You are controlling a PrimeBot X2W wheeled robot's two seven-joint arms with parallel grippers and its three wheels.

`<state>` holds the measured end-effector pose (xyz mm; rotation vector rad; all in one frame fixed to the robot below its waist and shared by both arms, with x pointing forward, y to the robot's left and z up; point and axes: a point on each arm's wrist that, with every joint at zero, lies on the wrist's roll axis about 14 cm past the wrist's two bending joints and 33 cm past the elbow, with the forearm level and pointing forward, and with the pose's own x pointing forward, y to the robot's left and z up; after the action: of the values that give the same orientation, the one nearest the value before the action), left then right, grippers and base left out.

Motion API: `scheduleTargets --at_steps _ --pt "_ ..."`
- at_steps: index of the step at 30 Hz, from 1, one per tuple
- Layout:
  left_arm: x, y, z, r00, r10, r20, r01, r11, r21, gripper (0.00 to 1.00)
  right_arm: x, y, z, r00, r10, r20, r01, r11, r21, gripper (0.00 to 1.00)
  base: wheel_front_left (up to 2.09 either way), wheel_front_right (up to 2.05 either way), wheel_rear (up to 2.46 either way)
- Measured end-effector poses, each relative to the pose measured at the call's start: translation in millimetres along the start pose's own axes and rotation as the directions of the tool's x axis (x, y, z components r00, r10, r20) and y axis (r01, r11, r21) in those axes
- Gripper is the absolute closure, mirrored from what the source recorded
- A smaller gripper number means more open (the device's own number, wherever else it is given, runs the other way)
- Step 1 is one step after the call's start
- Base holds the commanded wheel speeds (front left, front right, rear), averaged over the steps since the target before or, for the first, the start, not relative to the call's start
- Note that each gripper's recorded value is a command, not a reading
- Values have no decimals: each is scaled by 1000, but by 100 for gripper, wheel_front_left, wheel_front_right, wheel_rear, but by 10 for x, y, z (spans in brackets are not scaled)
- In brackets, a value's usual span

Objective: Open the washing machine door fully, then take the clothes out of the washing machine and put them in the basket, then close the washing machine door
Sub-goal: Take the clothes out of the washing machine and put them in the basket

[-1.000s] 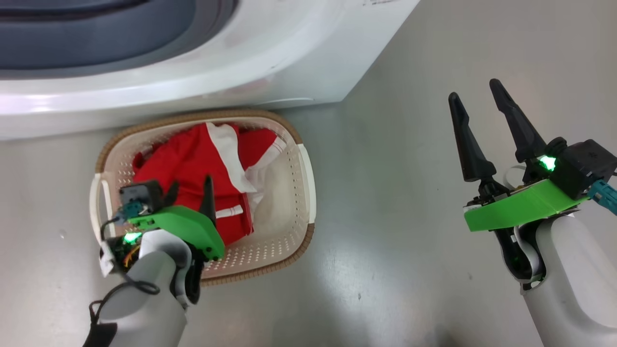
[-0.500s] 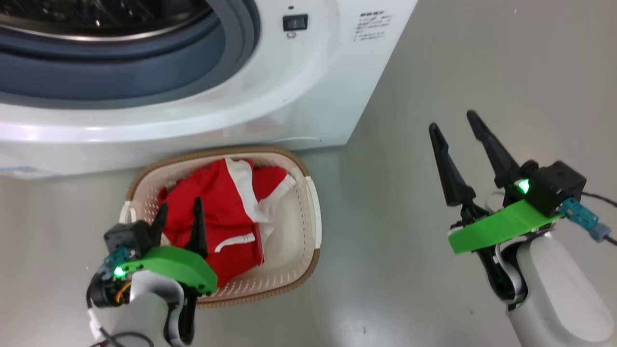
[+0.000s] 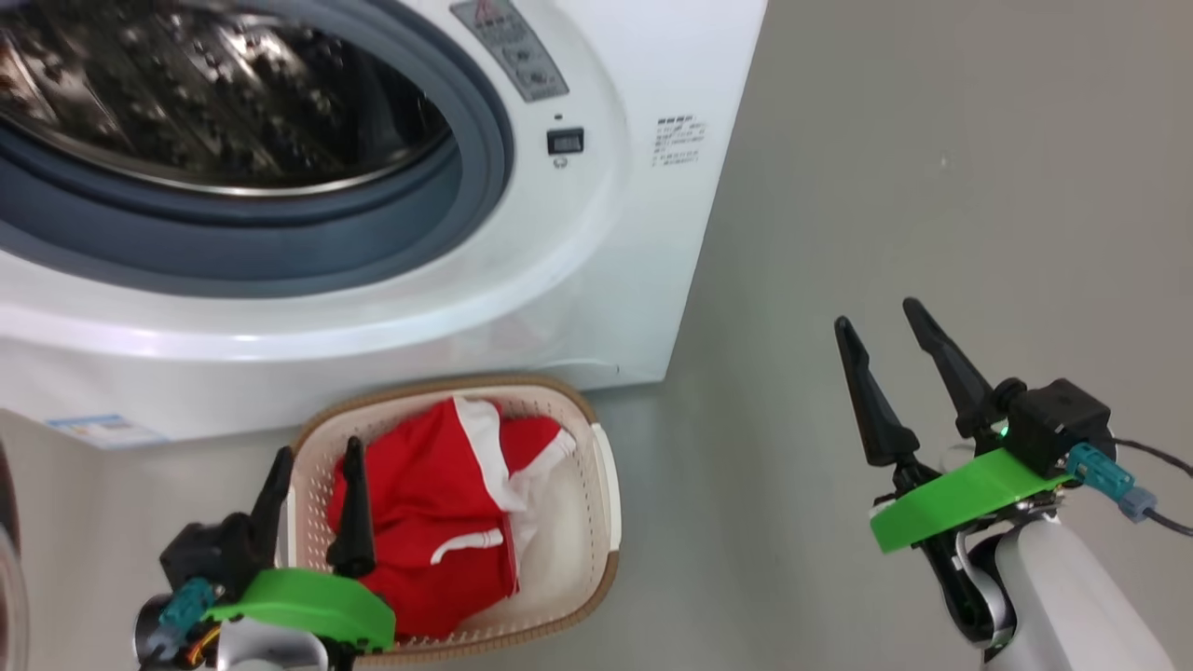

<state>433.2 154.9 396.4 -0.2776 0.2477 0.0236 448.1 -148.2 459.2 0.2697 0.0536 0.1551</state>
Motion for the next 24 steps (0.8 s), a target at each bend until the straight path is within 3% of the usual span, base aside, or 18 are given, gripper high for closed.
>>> scheduleTargets --at_steps 5,12,24 --pt "-146 -144 397 990 -66 124 57 995 77 0 -109 64 150 999 0 38 0 1000 7 0 0 0 0" --pt "-373 -185 838 960 -101 262 80 993 91 0 -231 122 332 996 10 85 -8 1000 -20 0 0 0 0" --pt "-608 -148 941 949 -85 304 55 993 106 0 -413 115 612 986 2 169 9 998 -66 0 0 0 0"
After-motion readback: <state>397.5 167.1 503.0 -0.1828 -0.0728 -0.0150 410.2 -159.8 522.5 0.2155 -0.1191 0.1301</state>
